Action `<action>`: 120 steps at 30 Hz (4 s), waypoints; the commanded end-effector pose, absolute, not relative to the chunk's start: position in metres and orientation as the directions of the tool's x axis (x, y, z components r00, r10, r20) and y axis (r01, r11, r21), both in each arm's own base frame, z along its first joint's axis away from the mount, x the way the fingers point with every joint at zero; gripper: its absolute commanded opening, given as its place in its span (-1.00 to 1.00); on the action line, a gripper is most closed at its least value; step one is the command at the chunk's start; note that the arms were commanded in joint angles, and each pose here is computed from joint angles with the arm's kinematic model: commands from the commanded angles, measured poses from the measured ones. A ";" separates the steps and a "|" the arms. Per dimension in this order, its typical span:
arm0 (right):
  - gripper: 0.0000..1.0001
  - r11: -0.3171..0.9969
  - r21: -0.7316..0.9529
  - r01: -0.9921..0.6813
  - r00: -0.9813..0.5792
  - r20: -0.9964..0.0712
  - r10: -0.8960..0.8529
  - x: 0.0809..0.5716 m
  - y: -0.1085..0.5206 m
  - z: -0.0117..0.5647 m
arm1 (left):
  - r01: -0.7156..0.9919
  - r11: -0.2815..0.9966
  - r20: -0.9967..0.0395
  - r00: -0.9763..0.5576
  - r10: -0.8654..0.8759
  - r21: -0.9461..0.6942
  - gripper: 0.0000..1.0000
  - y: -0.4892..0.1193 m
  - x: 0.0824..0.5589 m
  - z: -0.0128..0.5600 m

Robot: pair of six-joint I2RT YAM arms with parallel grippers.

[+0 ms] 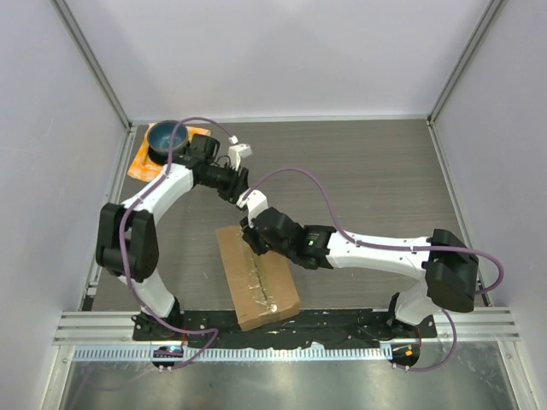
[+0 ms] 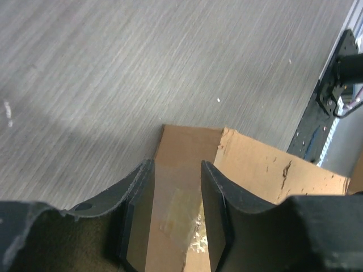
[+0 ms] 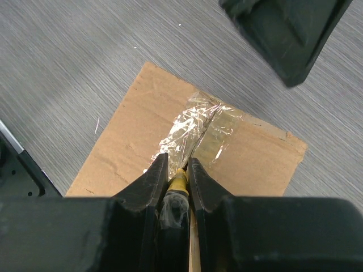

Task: Unpack the express box
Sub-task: Adjust the express box at the center of the board, then cut the express box at the center of the board.

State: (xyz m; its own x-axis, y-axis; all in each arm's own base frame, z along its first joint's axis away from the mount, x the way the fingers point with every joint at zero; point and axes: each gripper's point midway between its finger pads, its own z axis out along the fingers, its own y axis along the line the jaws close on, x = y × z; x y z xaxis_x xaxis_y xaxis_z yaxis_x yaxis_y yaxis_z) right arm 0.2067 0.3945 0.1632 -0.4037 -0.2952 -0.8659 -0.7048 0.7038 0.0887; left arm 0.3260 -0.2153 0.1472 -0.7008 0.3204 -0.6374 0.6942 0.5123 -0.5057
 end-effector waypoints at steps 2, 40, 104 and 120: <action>-0.99 0.616 0.114 -0.780 -0.351 -0.894 -0.278 0.210 0.408 0.189 | 0.761 0.361 -0.625 -0.649 0.435 -0.539 -0.19 -0.221 0.306 0.135; -0.99 0.566 -0.067 -0.821 -0.160 -0.926 -0.343 0.277 0.413 0.221 | 0.642 0.637 -0.638 -0.713 0.290 -0.427 -0.94 -0.172 0.355 0.149; -0.99 0.641 0.128 -0.757 -0.264 -0.957 -0.120 0.248 0.396 0.217 | 0.664 0.630 -0.554 -0.725 0.410 -0.402 -0.76 -0.176 0.302 0.099; -0.99 0.661 0.074 -0.746 -0.245 -0.955 -0.170 0.256 0.396 0.204 | 0.667 0.625 -0.550 -0.724 0.416 -0.406 -0.78 -0.175 0.298 0.099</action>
State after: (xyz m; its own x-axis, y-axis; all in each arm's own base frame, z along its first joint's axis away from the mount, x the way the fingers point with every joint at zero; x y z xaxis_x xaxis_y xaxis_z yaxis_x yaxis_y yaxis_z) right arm 0.2491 0.3903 0.1881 -0.2926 -0.2043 -0.9342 -0.7516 0.6530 0.0926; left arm 0.3082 -0.1892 0.1179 -0.7098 0.3679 -0.6007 0.6793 0.5831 -0.4456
